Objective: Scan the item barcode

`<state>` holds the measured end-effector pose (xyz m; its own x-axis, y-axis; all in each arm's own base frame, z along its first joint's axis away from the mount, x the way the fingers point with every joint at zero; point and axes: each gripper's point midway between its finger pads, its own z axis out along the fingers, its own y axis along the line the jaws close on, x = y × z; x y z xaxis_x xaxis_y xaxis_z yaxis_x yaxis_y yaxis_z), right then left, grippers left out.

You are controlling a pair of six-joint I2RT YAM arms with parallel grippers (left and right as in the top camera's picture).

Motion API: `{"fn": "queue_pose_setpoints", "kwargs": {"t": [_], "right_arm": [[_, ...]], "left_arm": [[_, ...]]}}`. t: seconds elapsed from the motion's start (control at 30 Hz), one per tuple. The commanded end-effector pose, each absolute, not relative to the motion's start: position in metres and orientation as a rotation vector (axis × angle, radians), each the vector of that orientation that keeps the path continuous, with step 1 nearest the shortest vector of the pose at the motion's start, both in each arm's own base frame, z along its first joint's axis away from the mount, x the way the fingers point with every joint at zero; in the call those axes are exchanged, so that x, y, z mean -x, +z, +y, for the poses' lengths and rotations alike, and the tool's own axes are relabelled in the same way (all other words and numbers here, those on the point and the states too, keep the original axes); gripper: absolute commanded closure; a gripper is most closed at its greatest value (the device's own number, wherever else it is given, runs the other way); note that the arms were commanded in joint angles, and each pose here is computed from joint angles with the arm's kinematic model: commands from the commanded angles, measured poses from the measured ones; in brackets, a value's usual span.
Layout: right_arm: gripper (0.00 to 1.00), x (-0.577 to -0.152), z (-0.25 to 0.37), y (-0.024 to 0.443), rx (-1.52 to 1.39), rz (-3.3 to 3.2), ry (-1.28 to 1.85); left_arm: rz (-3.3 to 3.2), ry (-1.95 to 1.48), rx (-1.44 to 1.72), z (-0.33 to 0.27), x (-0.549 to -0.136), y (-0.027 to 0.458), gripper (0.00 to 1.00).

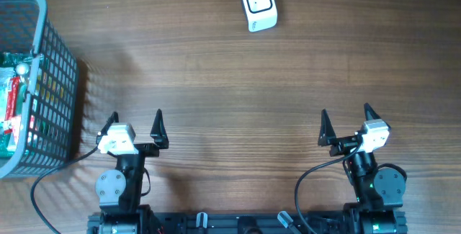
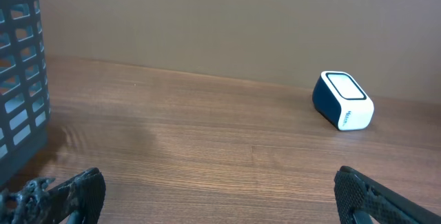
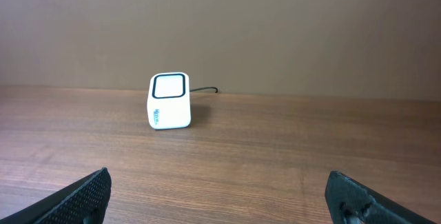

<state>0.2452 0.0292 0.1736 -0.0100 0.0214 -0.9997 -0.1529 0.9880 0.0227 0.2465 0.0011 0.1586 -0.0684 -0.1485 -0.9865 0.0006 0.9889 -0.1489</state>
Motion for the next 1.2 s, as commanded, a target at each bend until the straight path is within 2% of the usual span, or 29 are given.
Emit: {"fn": "queue_pose_setpoints", "kwargs": {"t": [0.0,0.27,0.4,0.53,0.7,0.9,1.03,1.17], "right_arm": [[0.0,-0.245,0.028,0.175,0.095,1.569,0.139],[0.0,-0.245,0.028,0.175,0.095,1.569,0.139],[0.0,-0.245,0.028,0.175,0.094,1.57,0.139],[0.0,-0.245,0.028,0.175,0.095,1.57,0.139],[0.0,-0.245,0.028,0.175,0.095,1.57,0.139],[0.0,-0.245,0.028,0.175,0.095,1.57,0.139],[0.0,-0.245,0.028,0.175,0.095,1.57,0.139],[0.0,-0.245,0.028,0.175,0.095,1.57,0.139]], "left_arm": [[1.647,-0.103,0.101,0.002,-0.246,0.156,0.0],[1.624,-0.072,0.132,0.009,-0.247,0.161,0.0],[1.538,-0.114,0.157,0.008,-0.244,0.193,0.0],[1.386,-0.25,0.012,-0.022,-0.223,0.272,0.0],[1.128,-0.247,-0.046,-0.027,-0.165,0.389,0.0],[1.042,-0.24,-0.059,-0.029,-0.113,0.479,0.0],[1.227,-0.243,-0.032,-0.028,-0.126,0.515,0.0],[1.559,-0.26,0.018,-0.026,-0.164,0.517,0.0]]}}
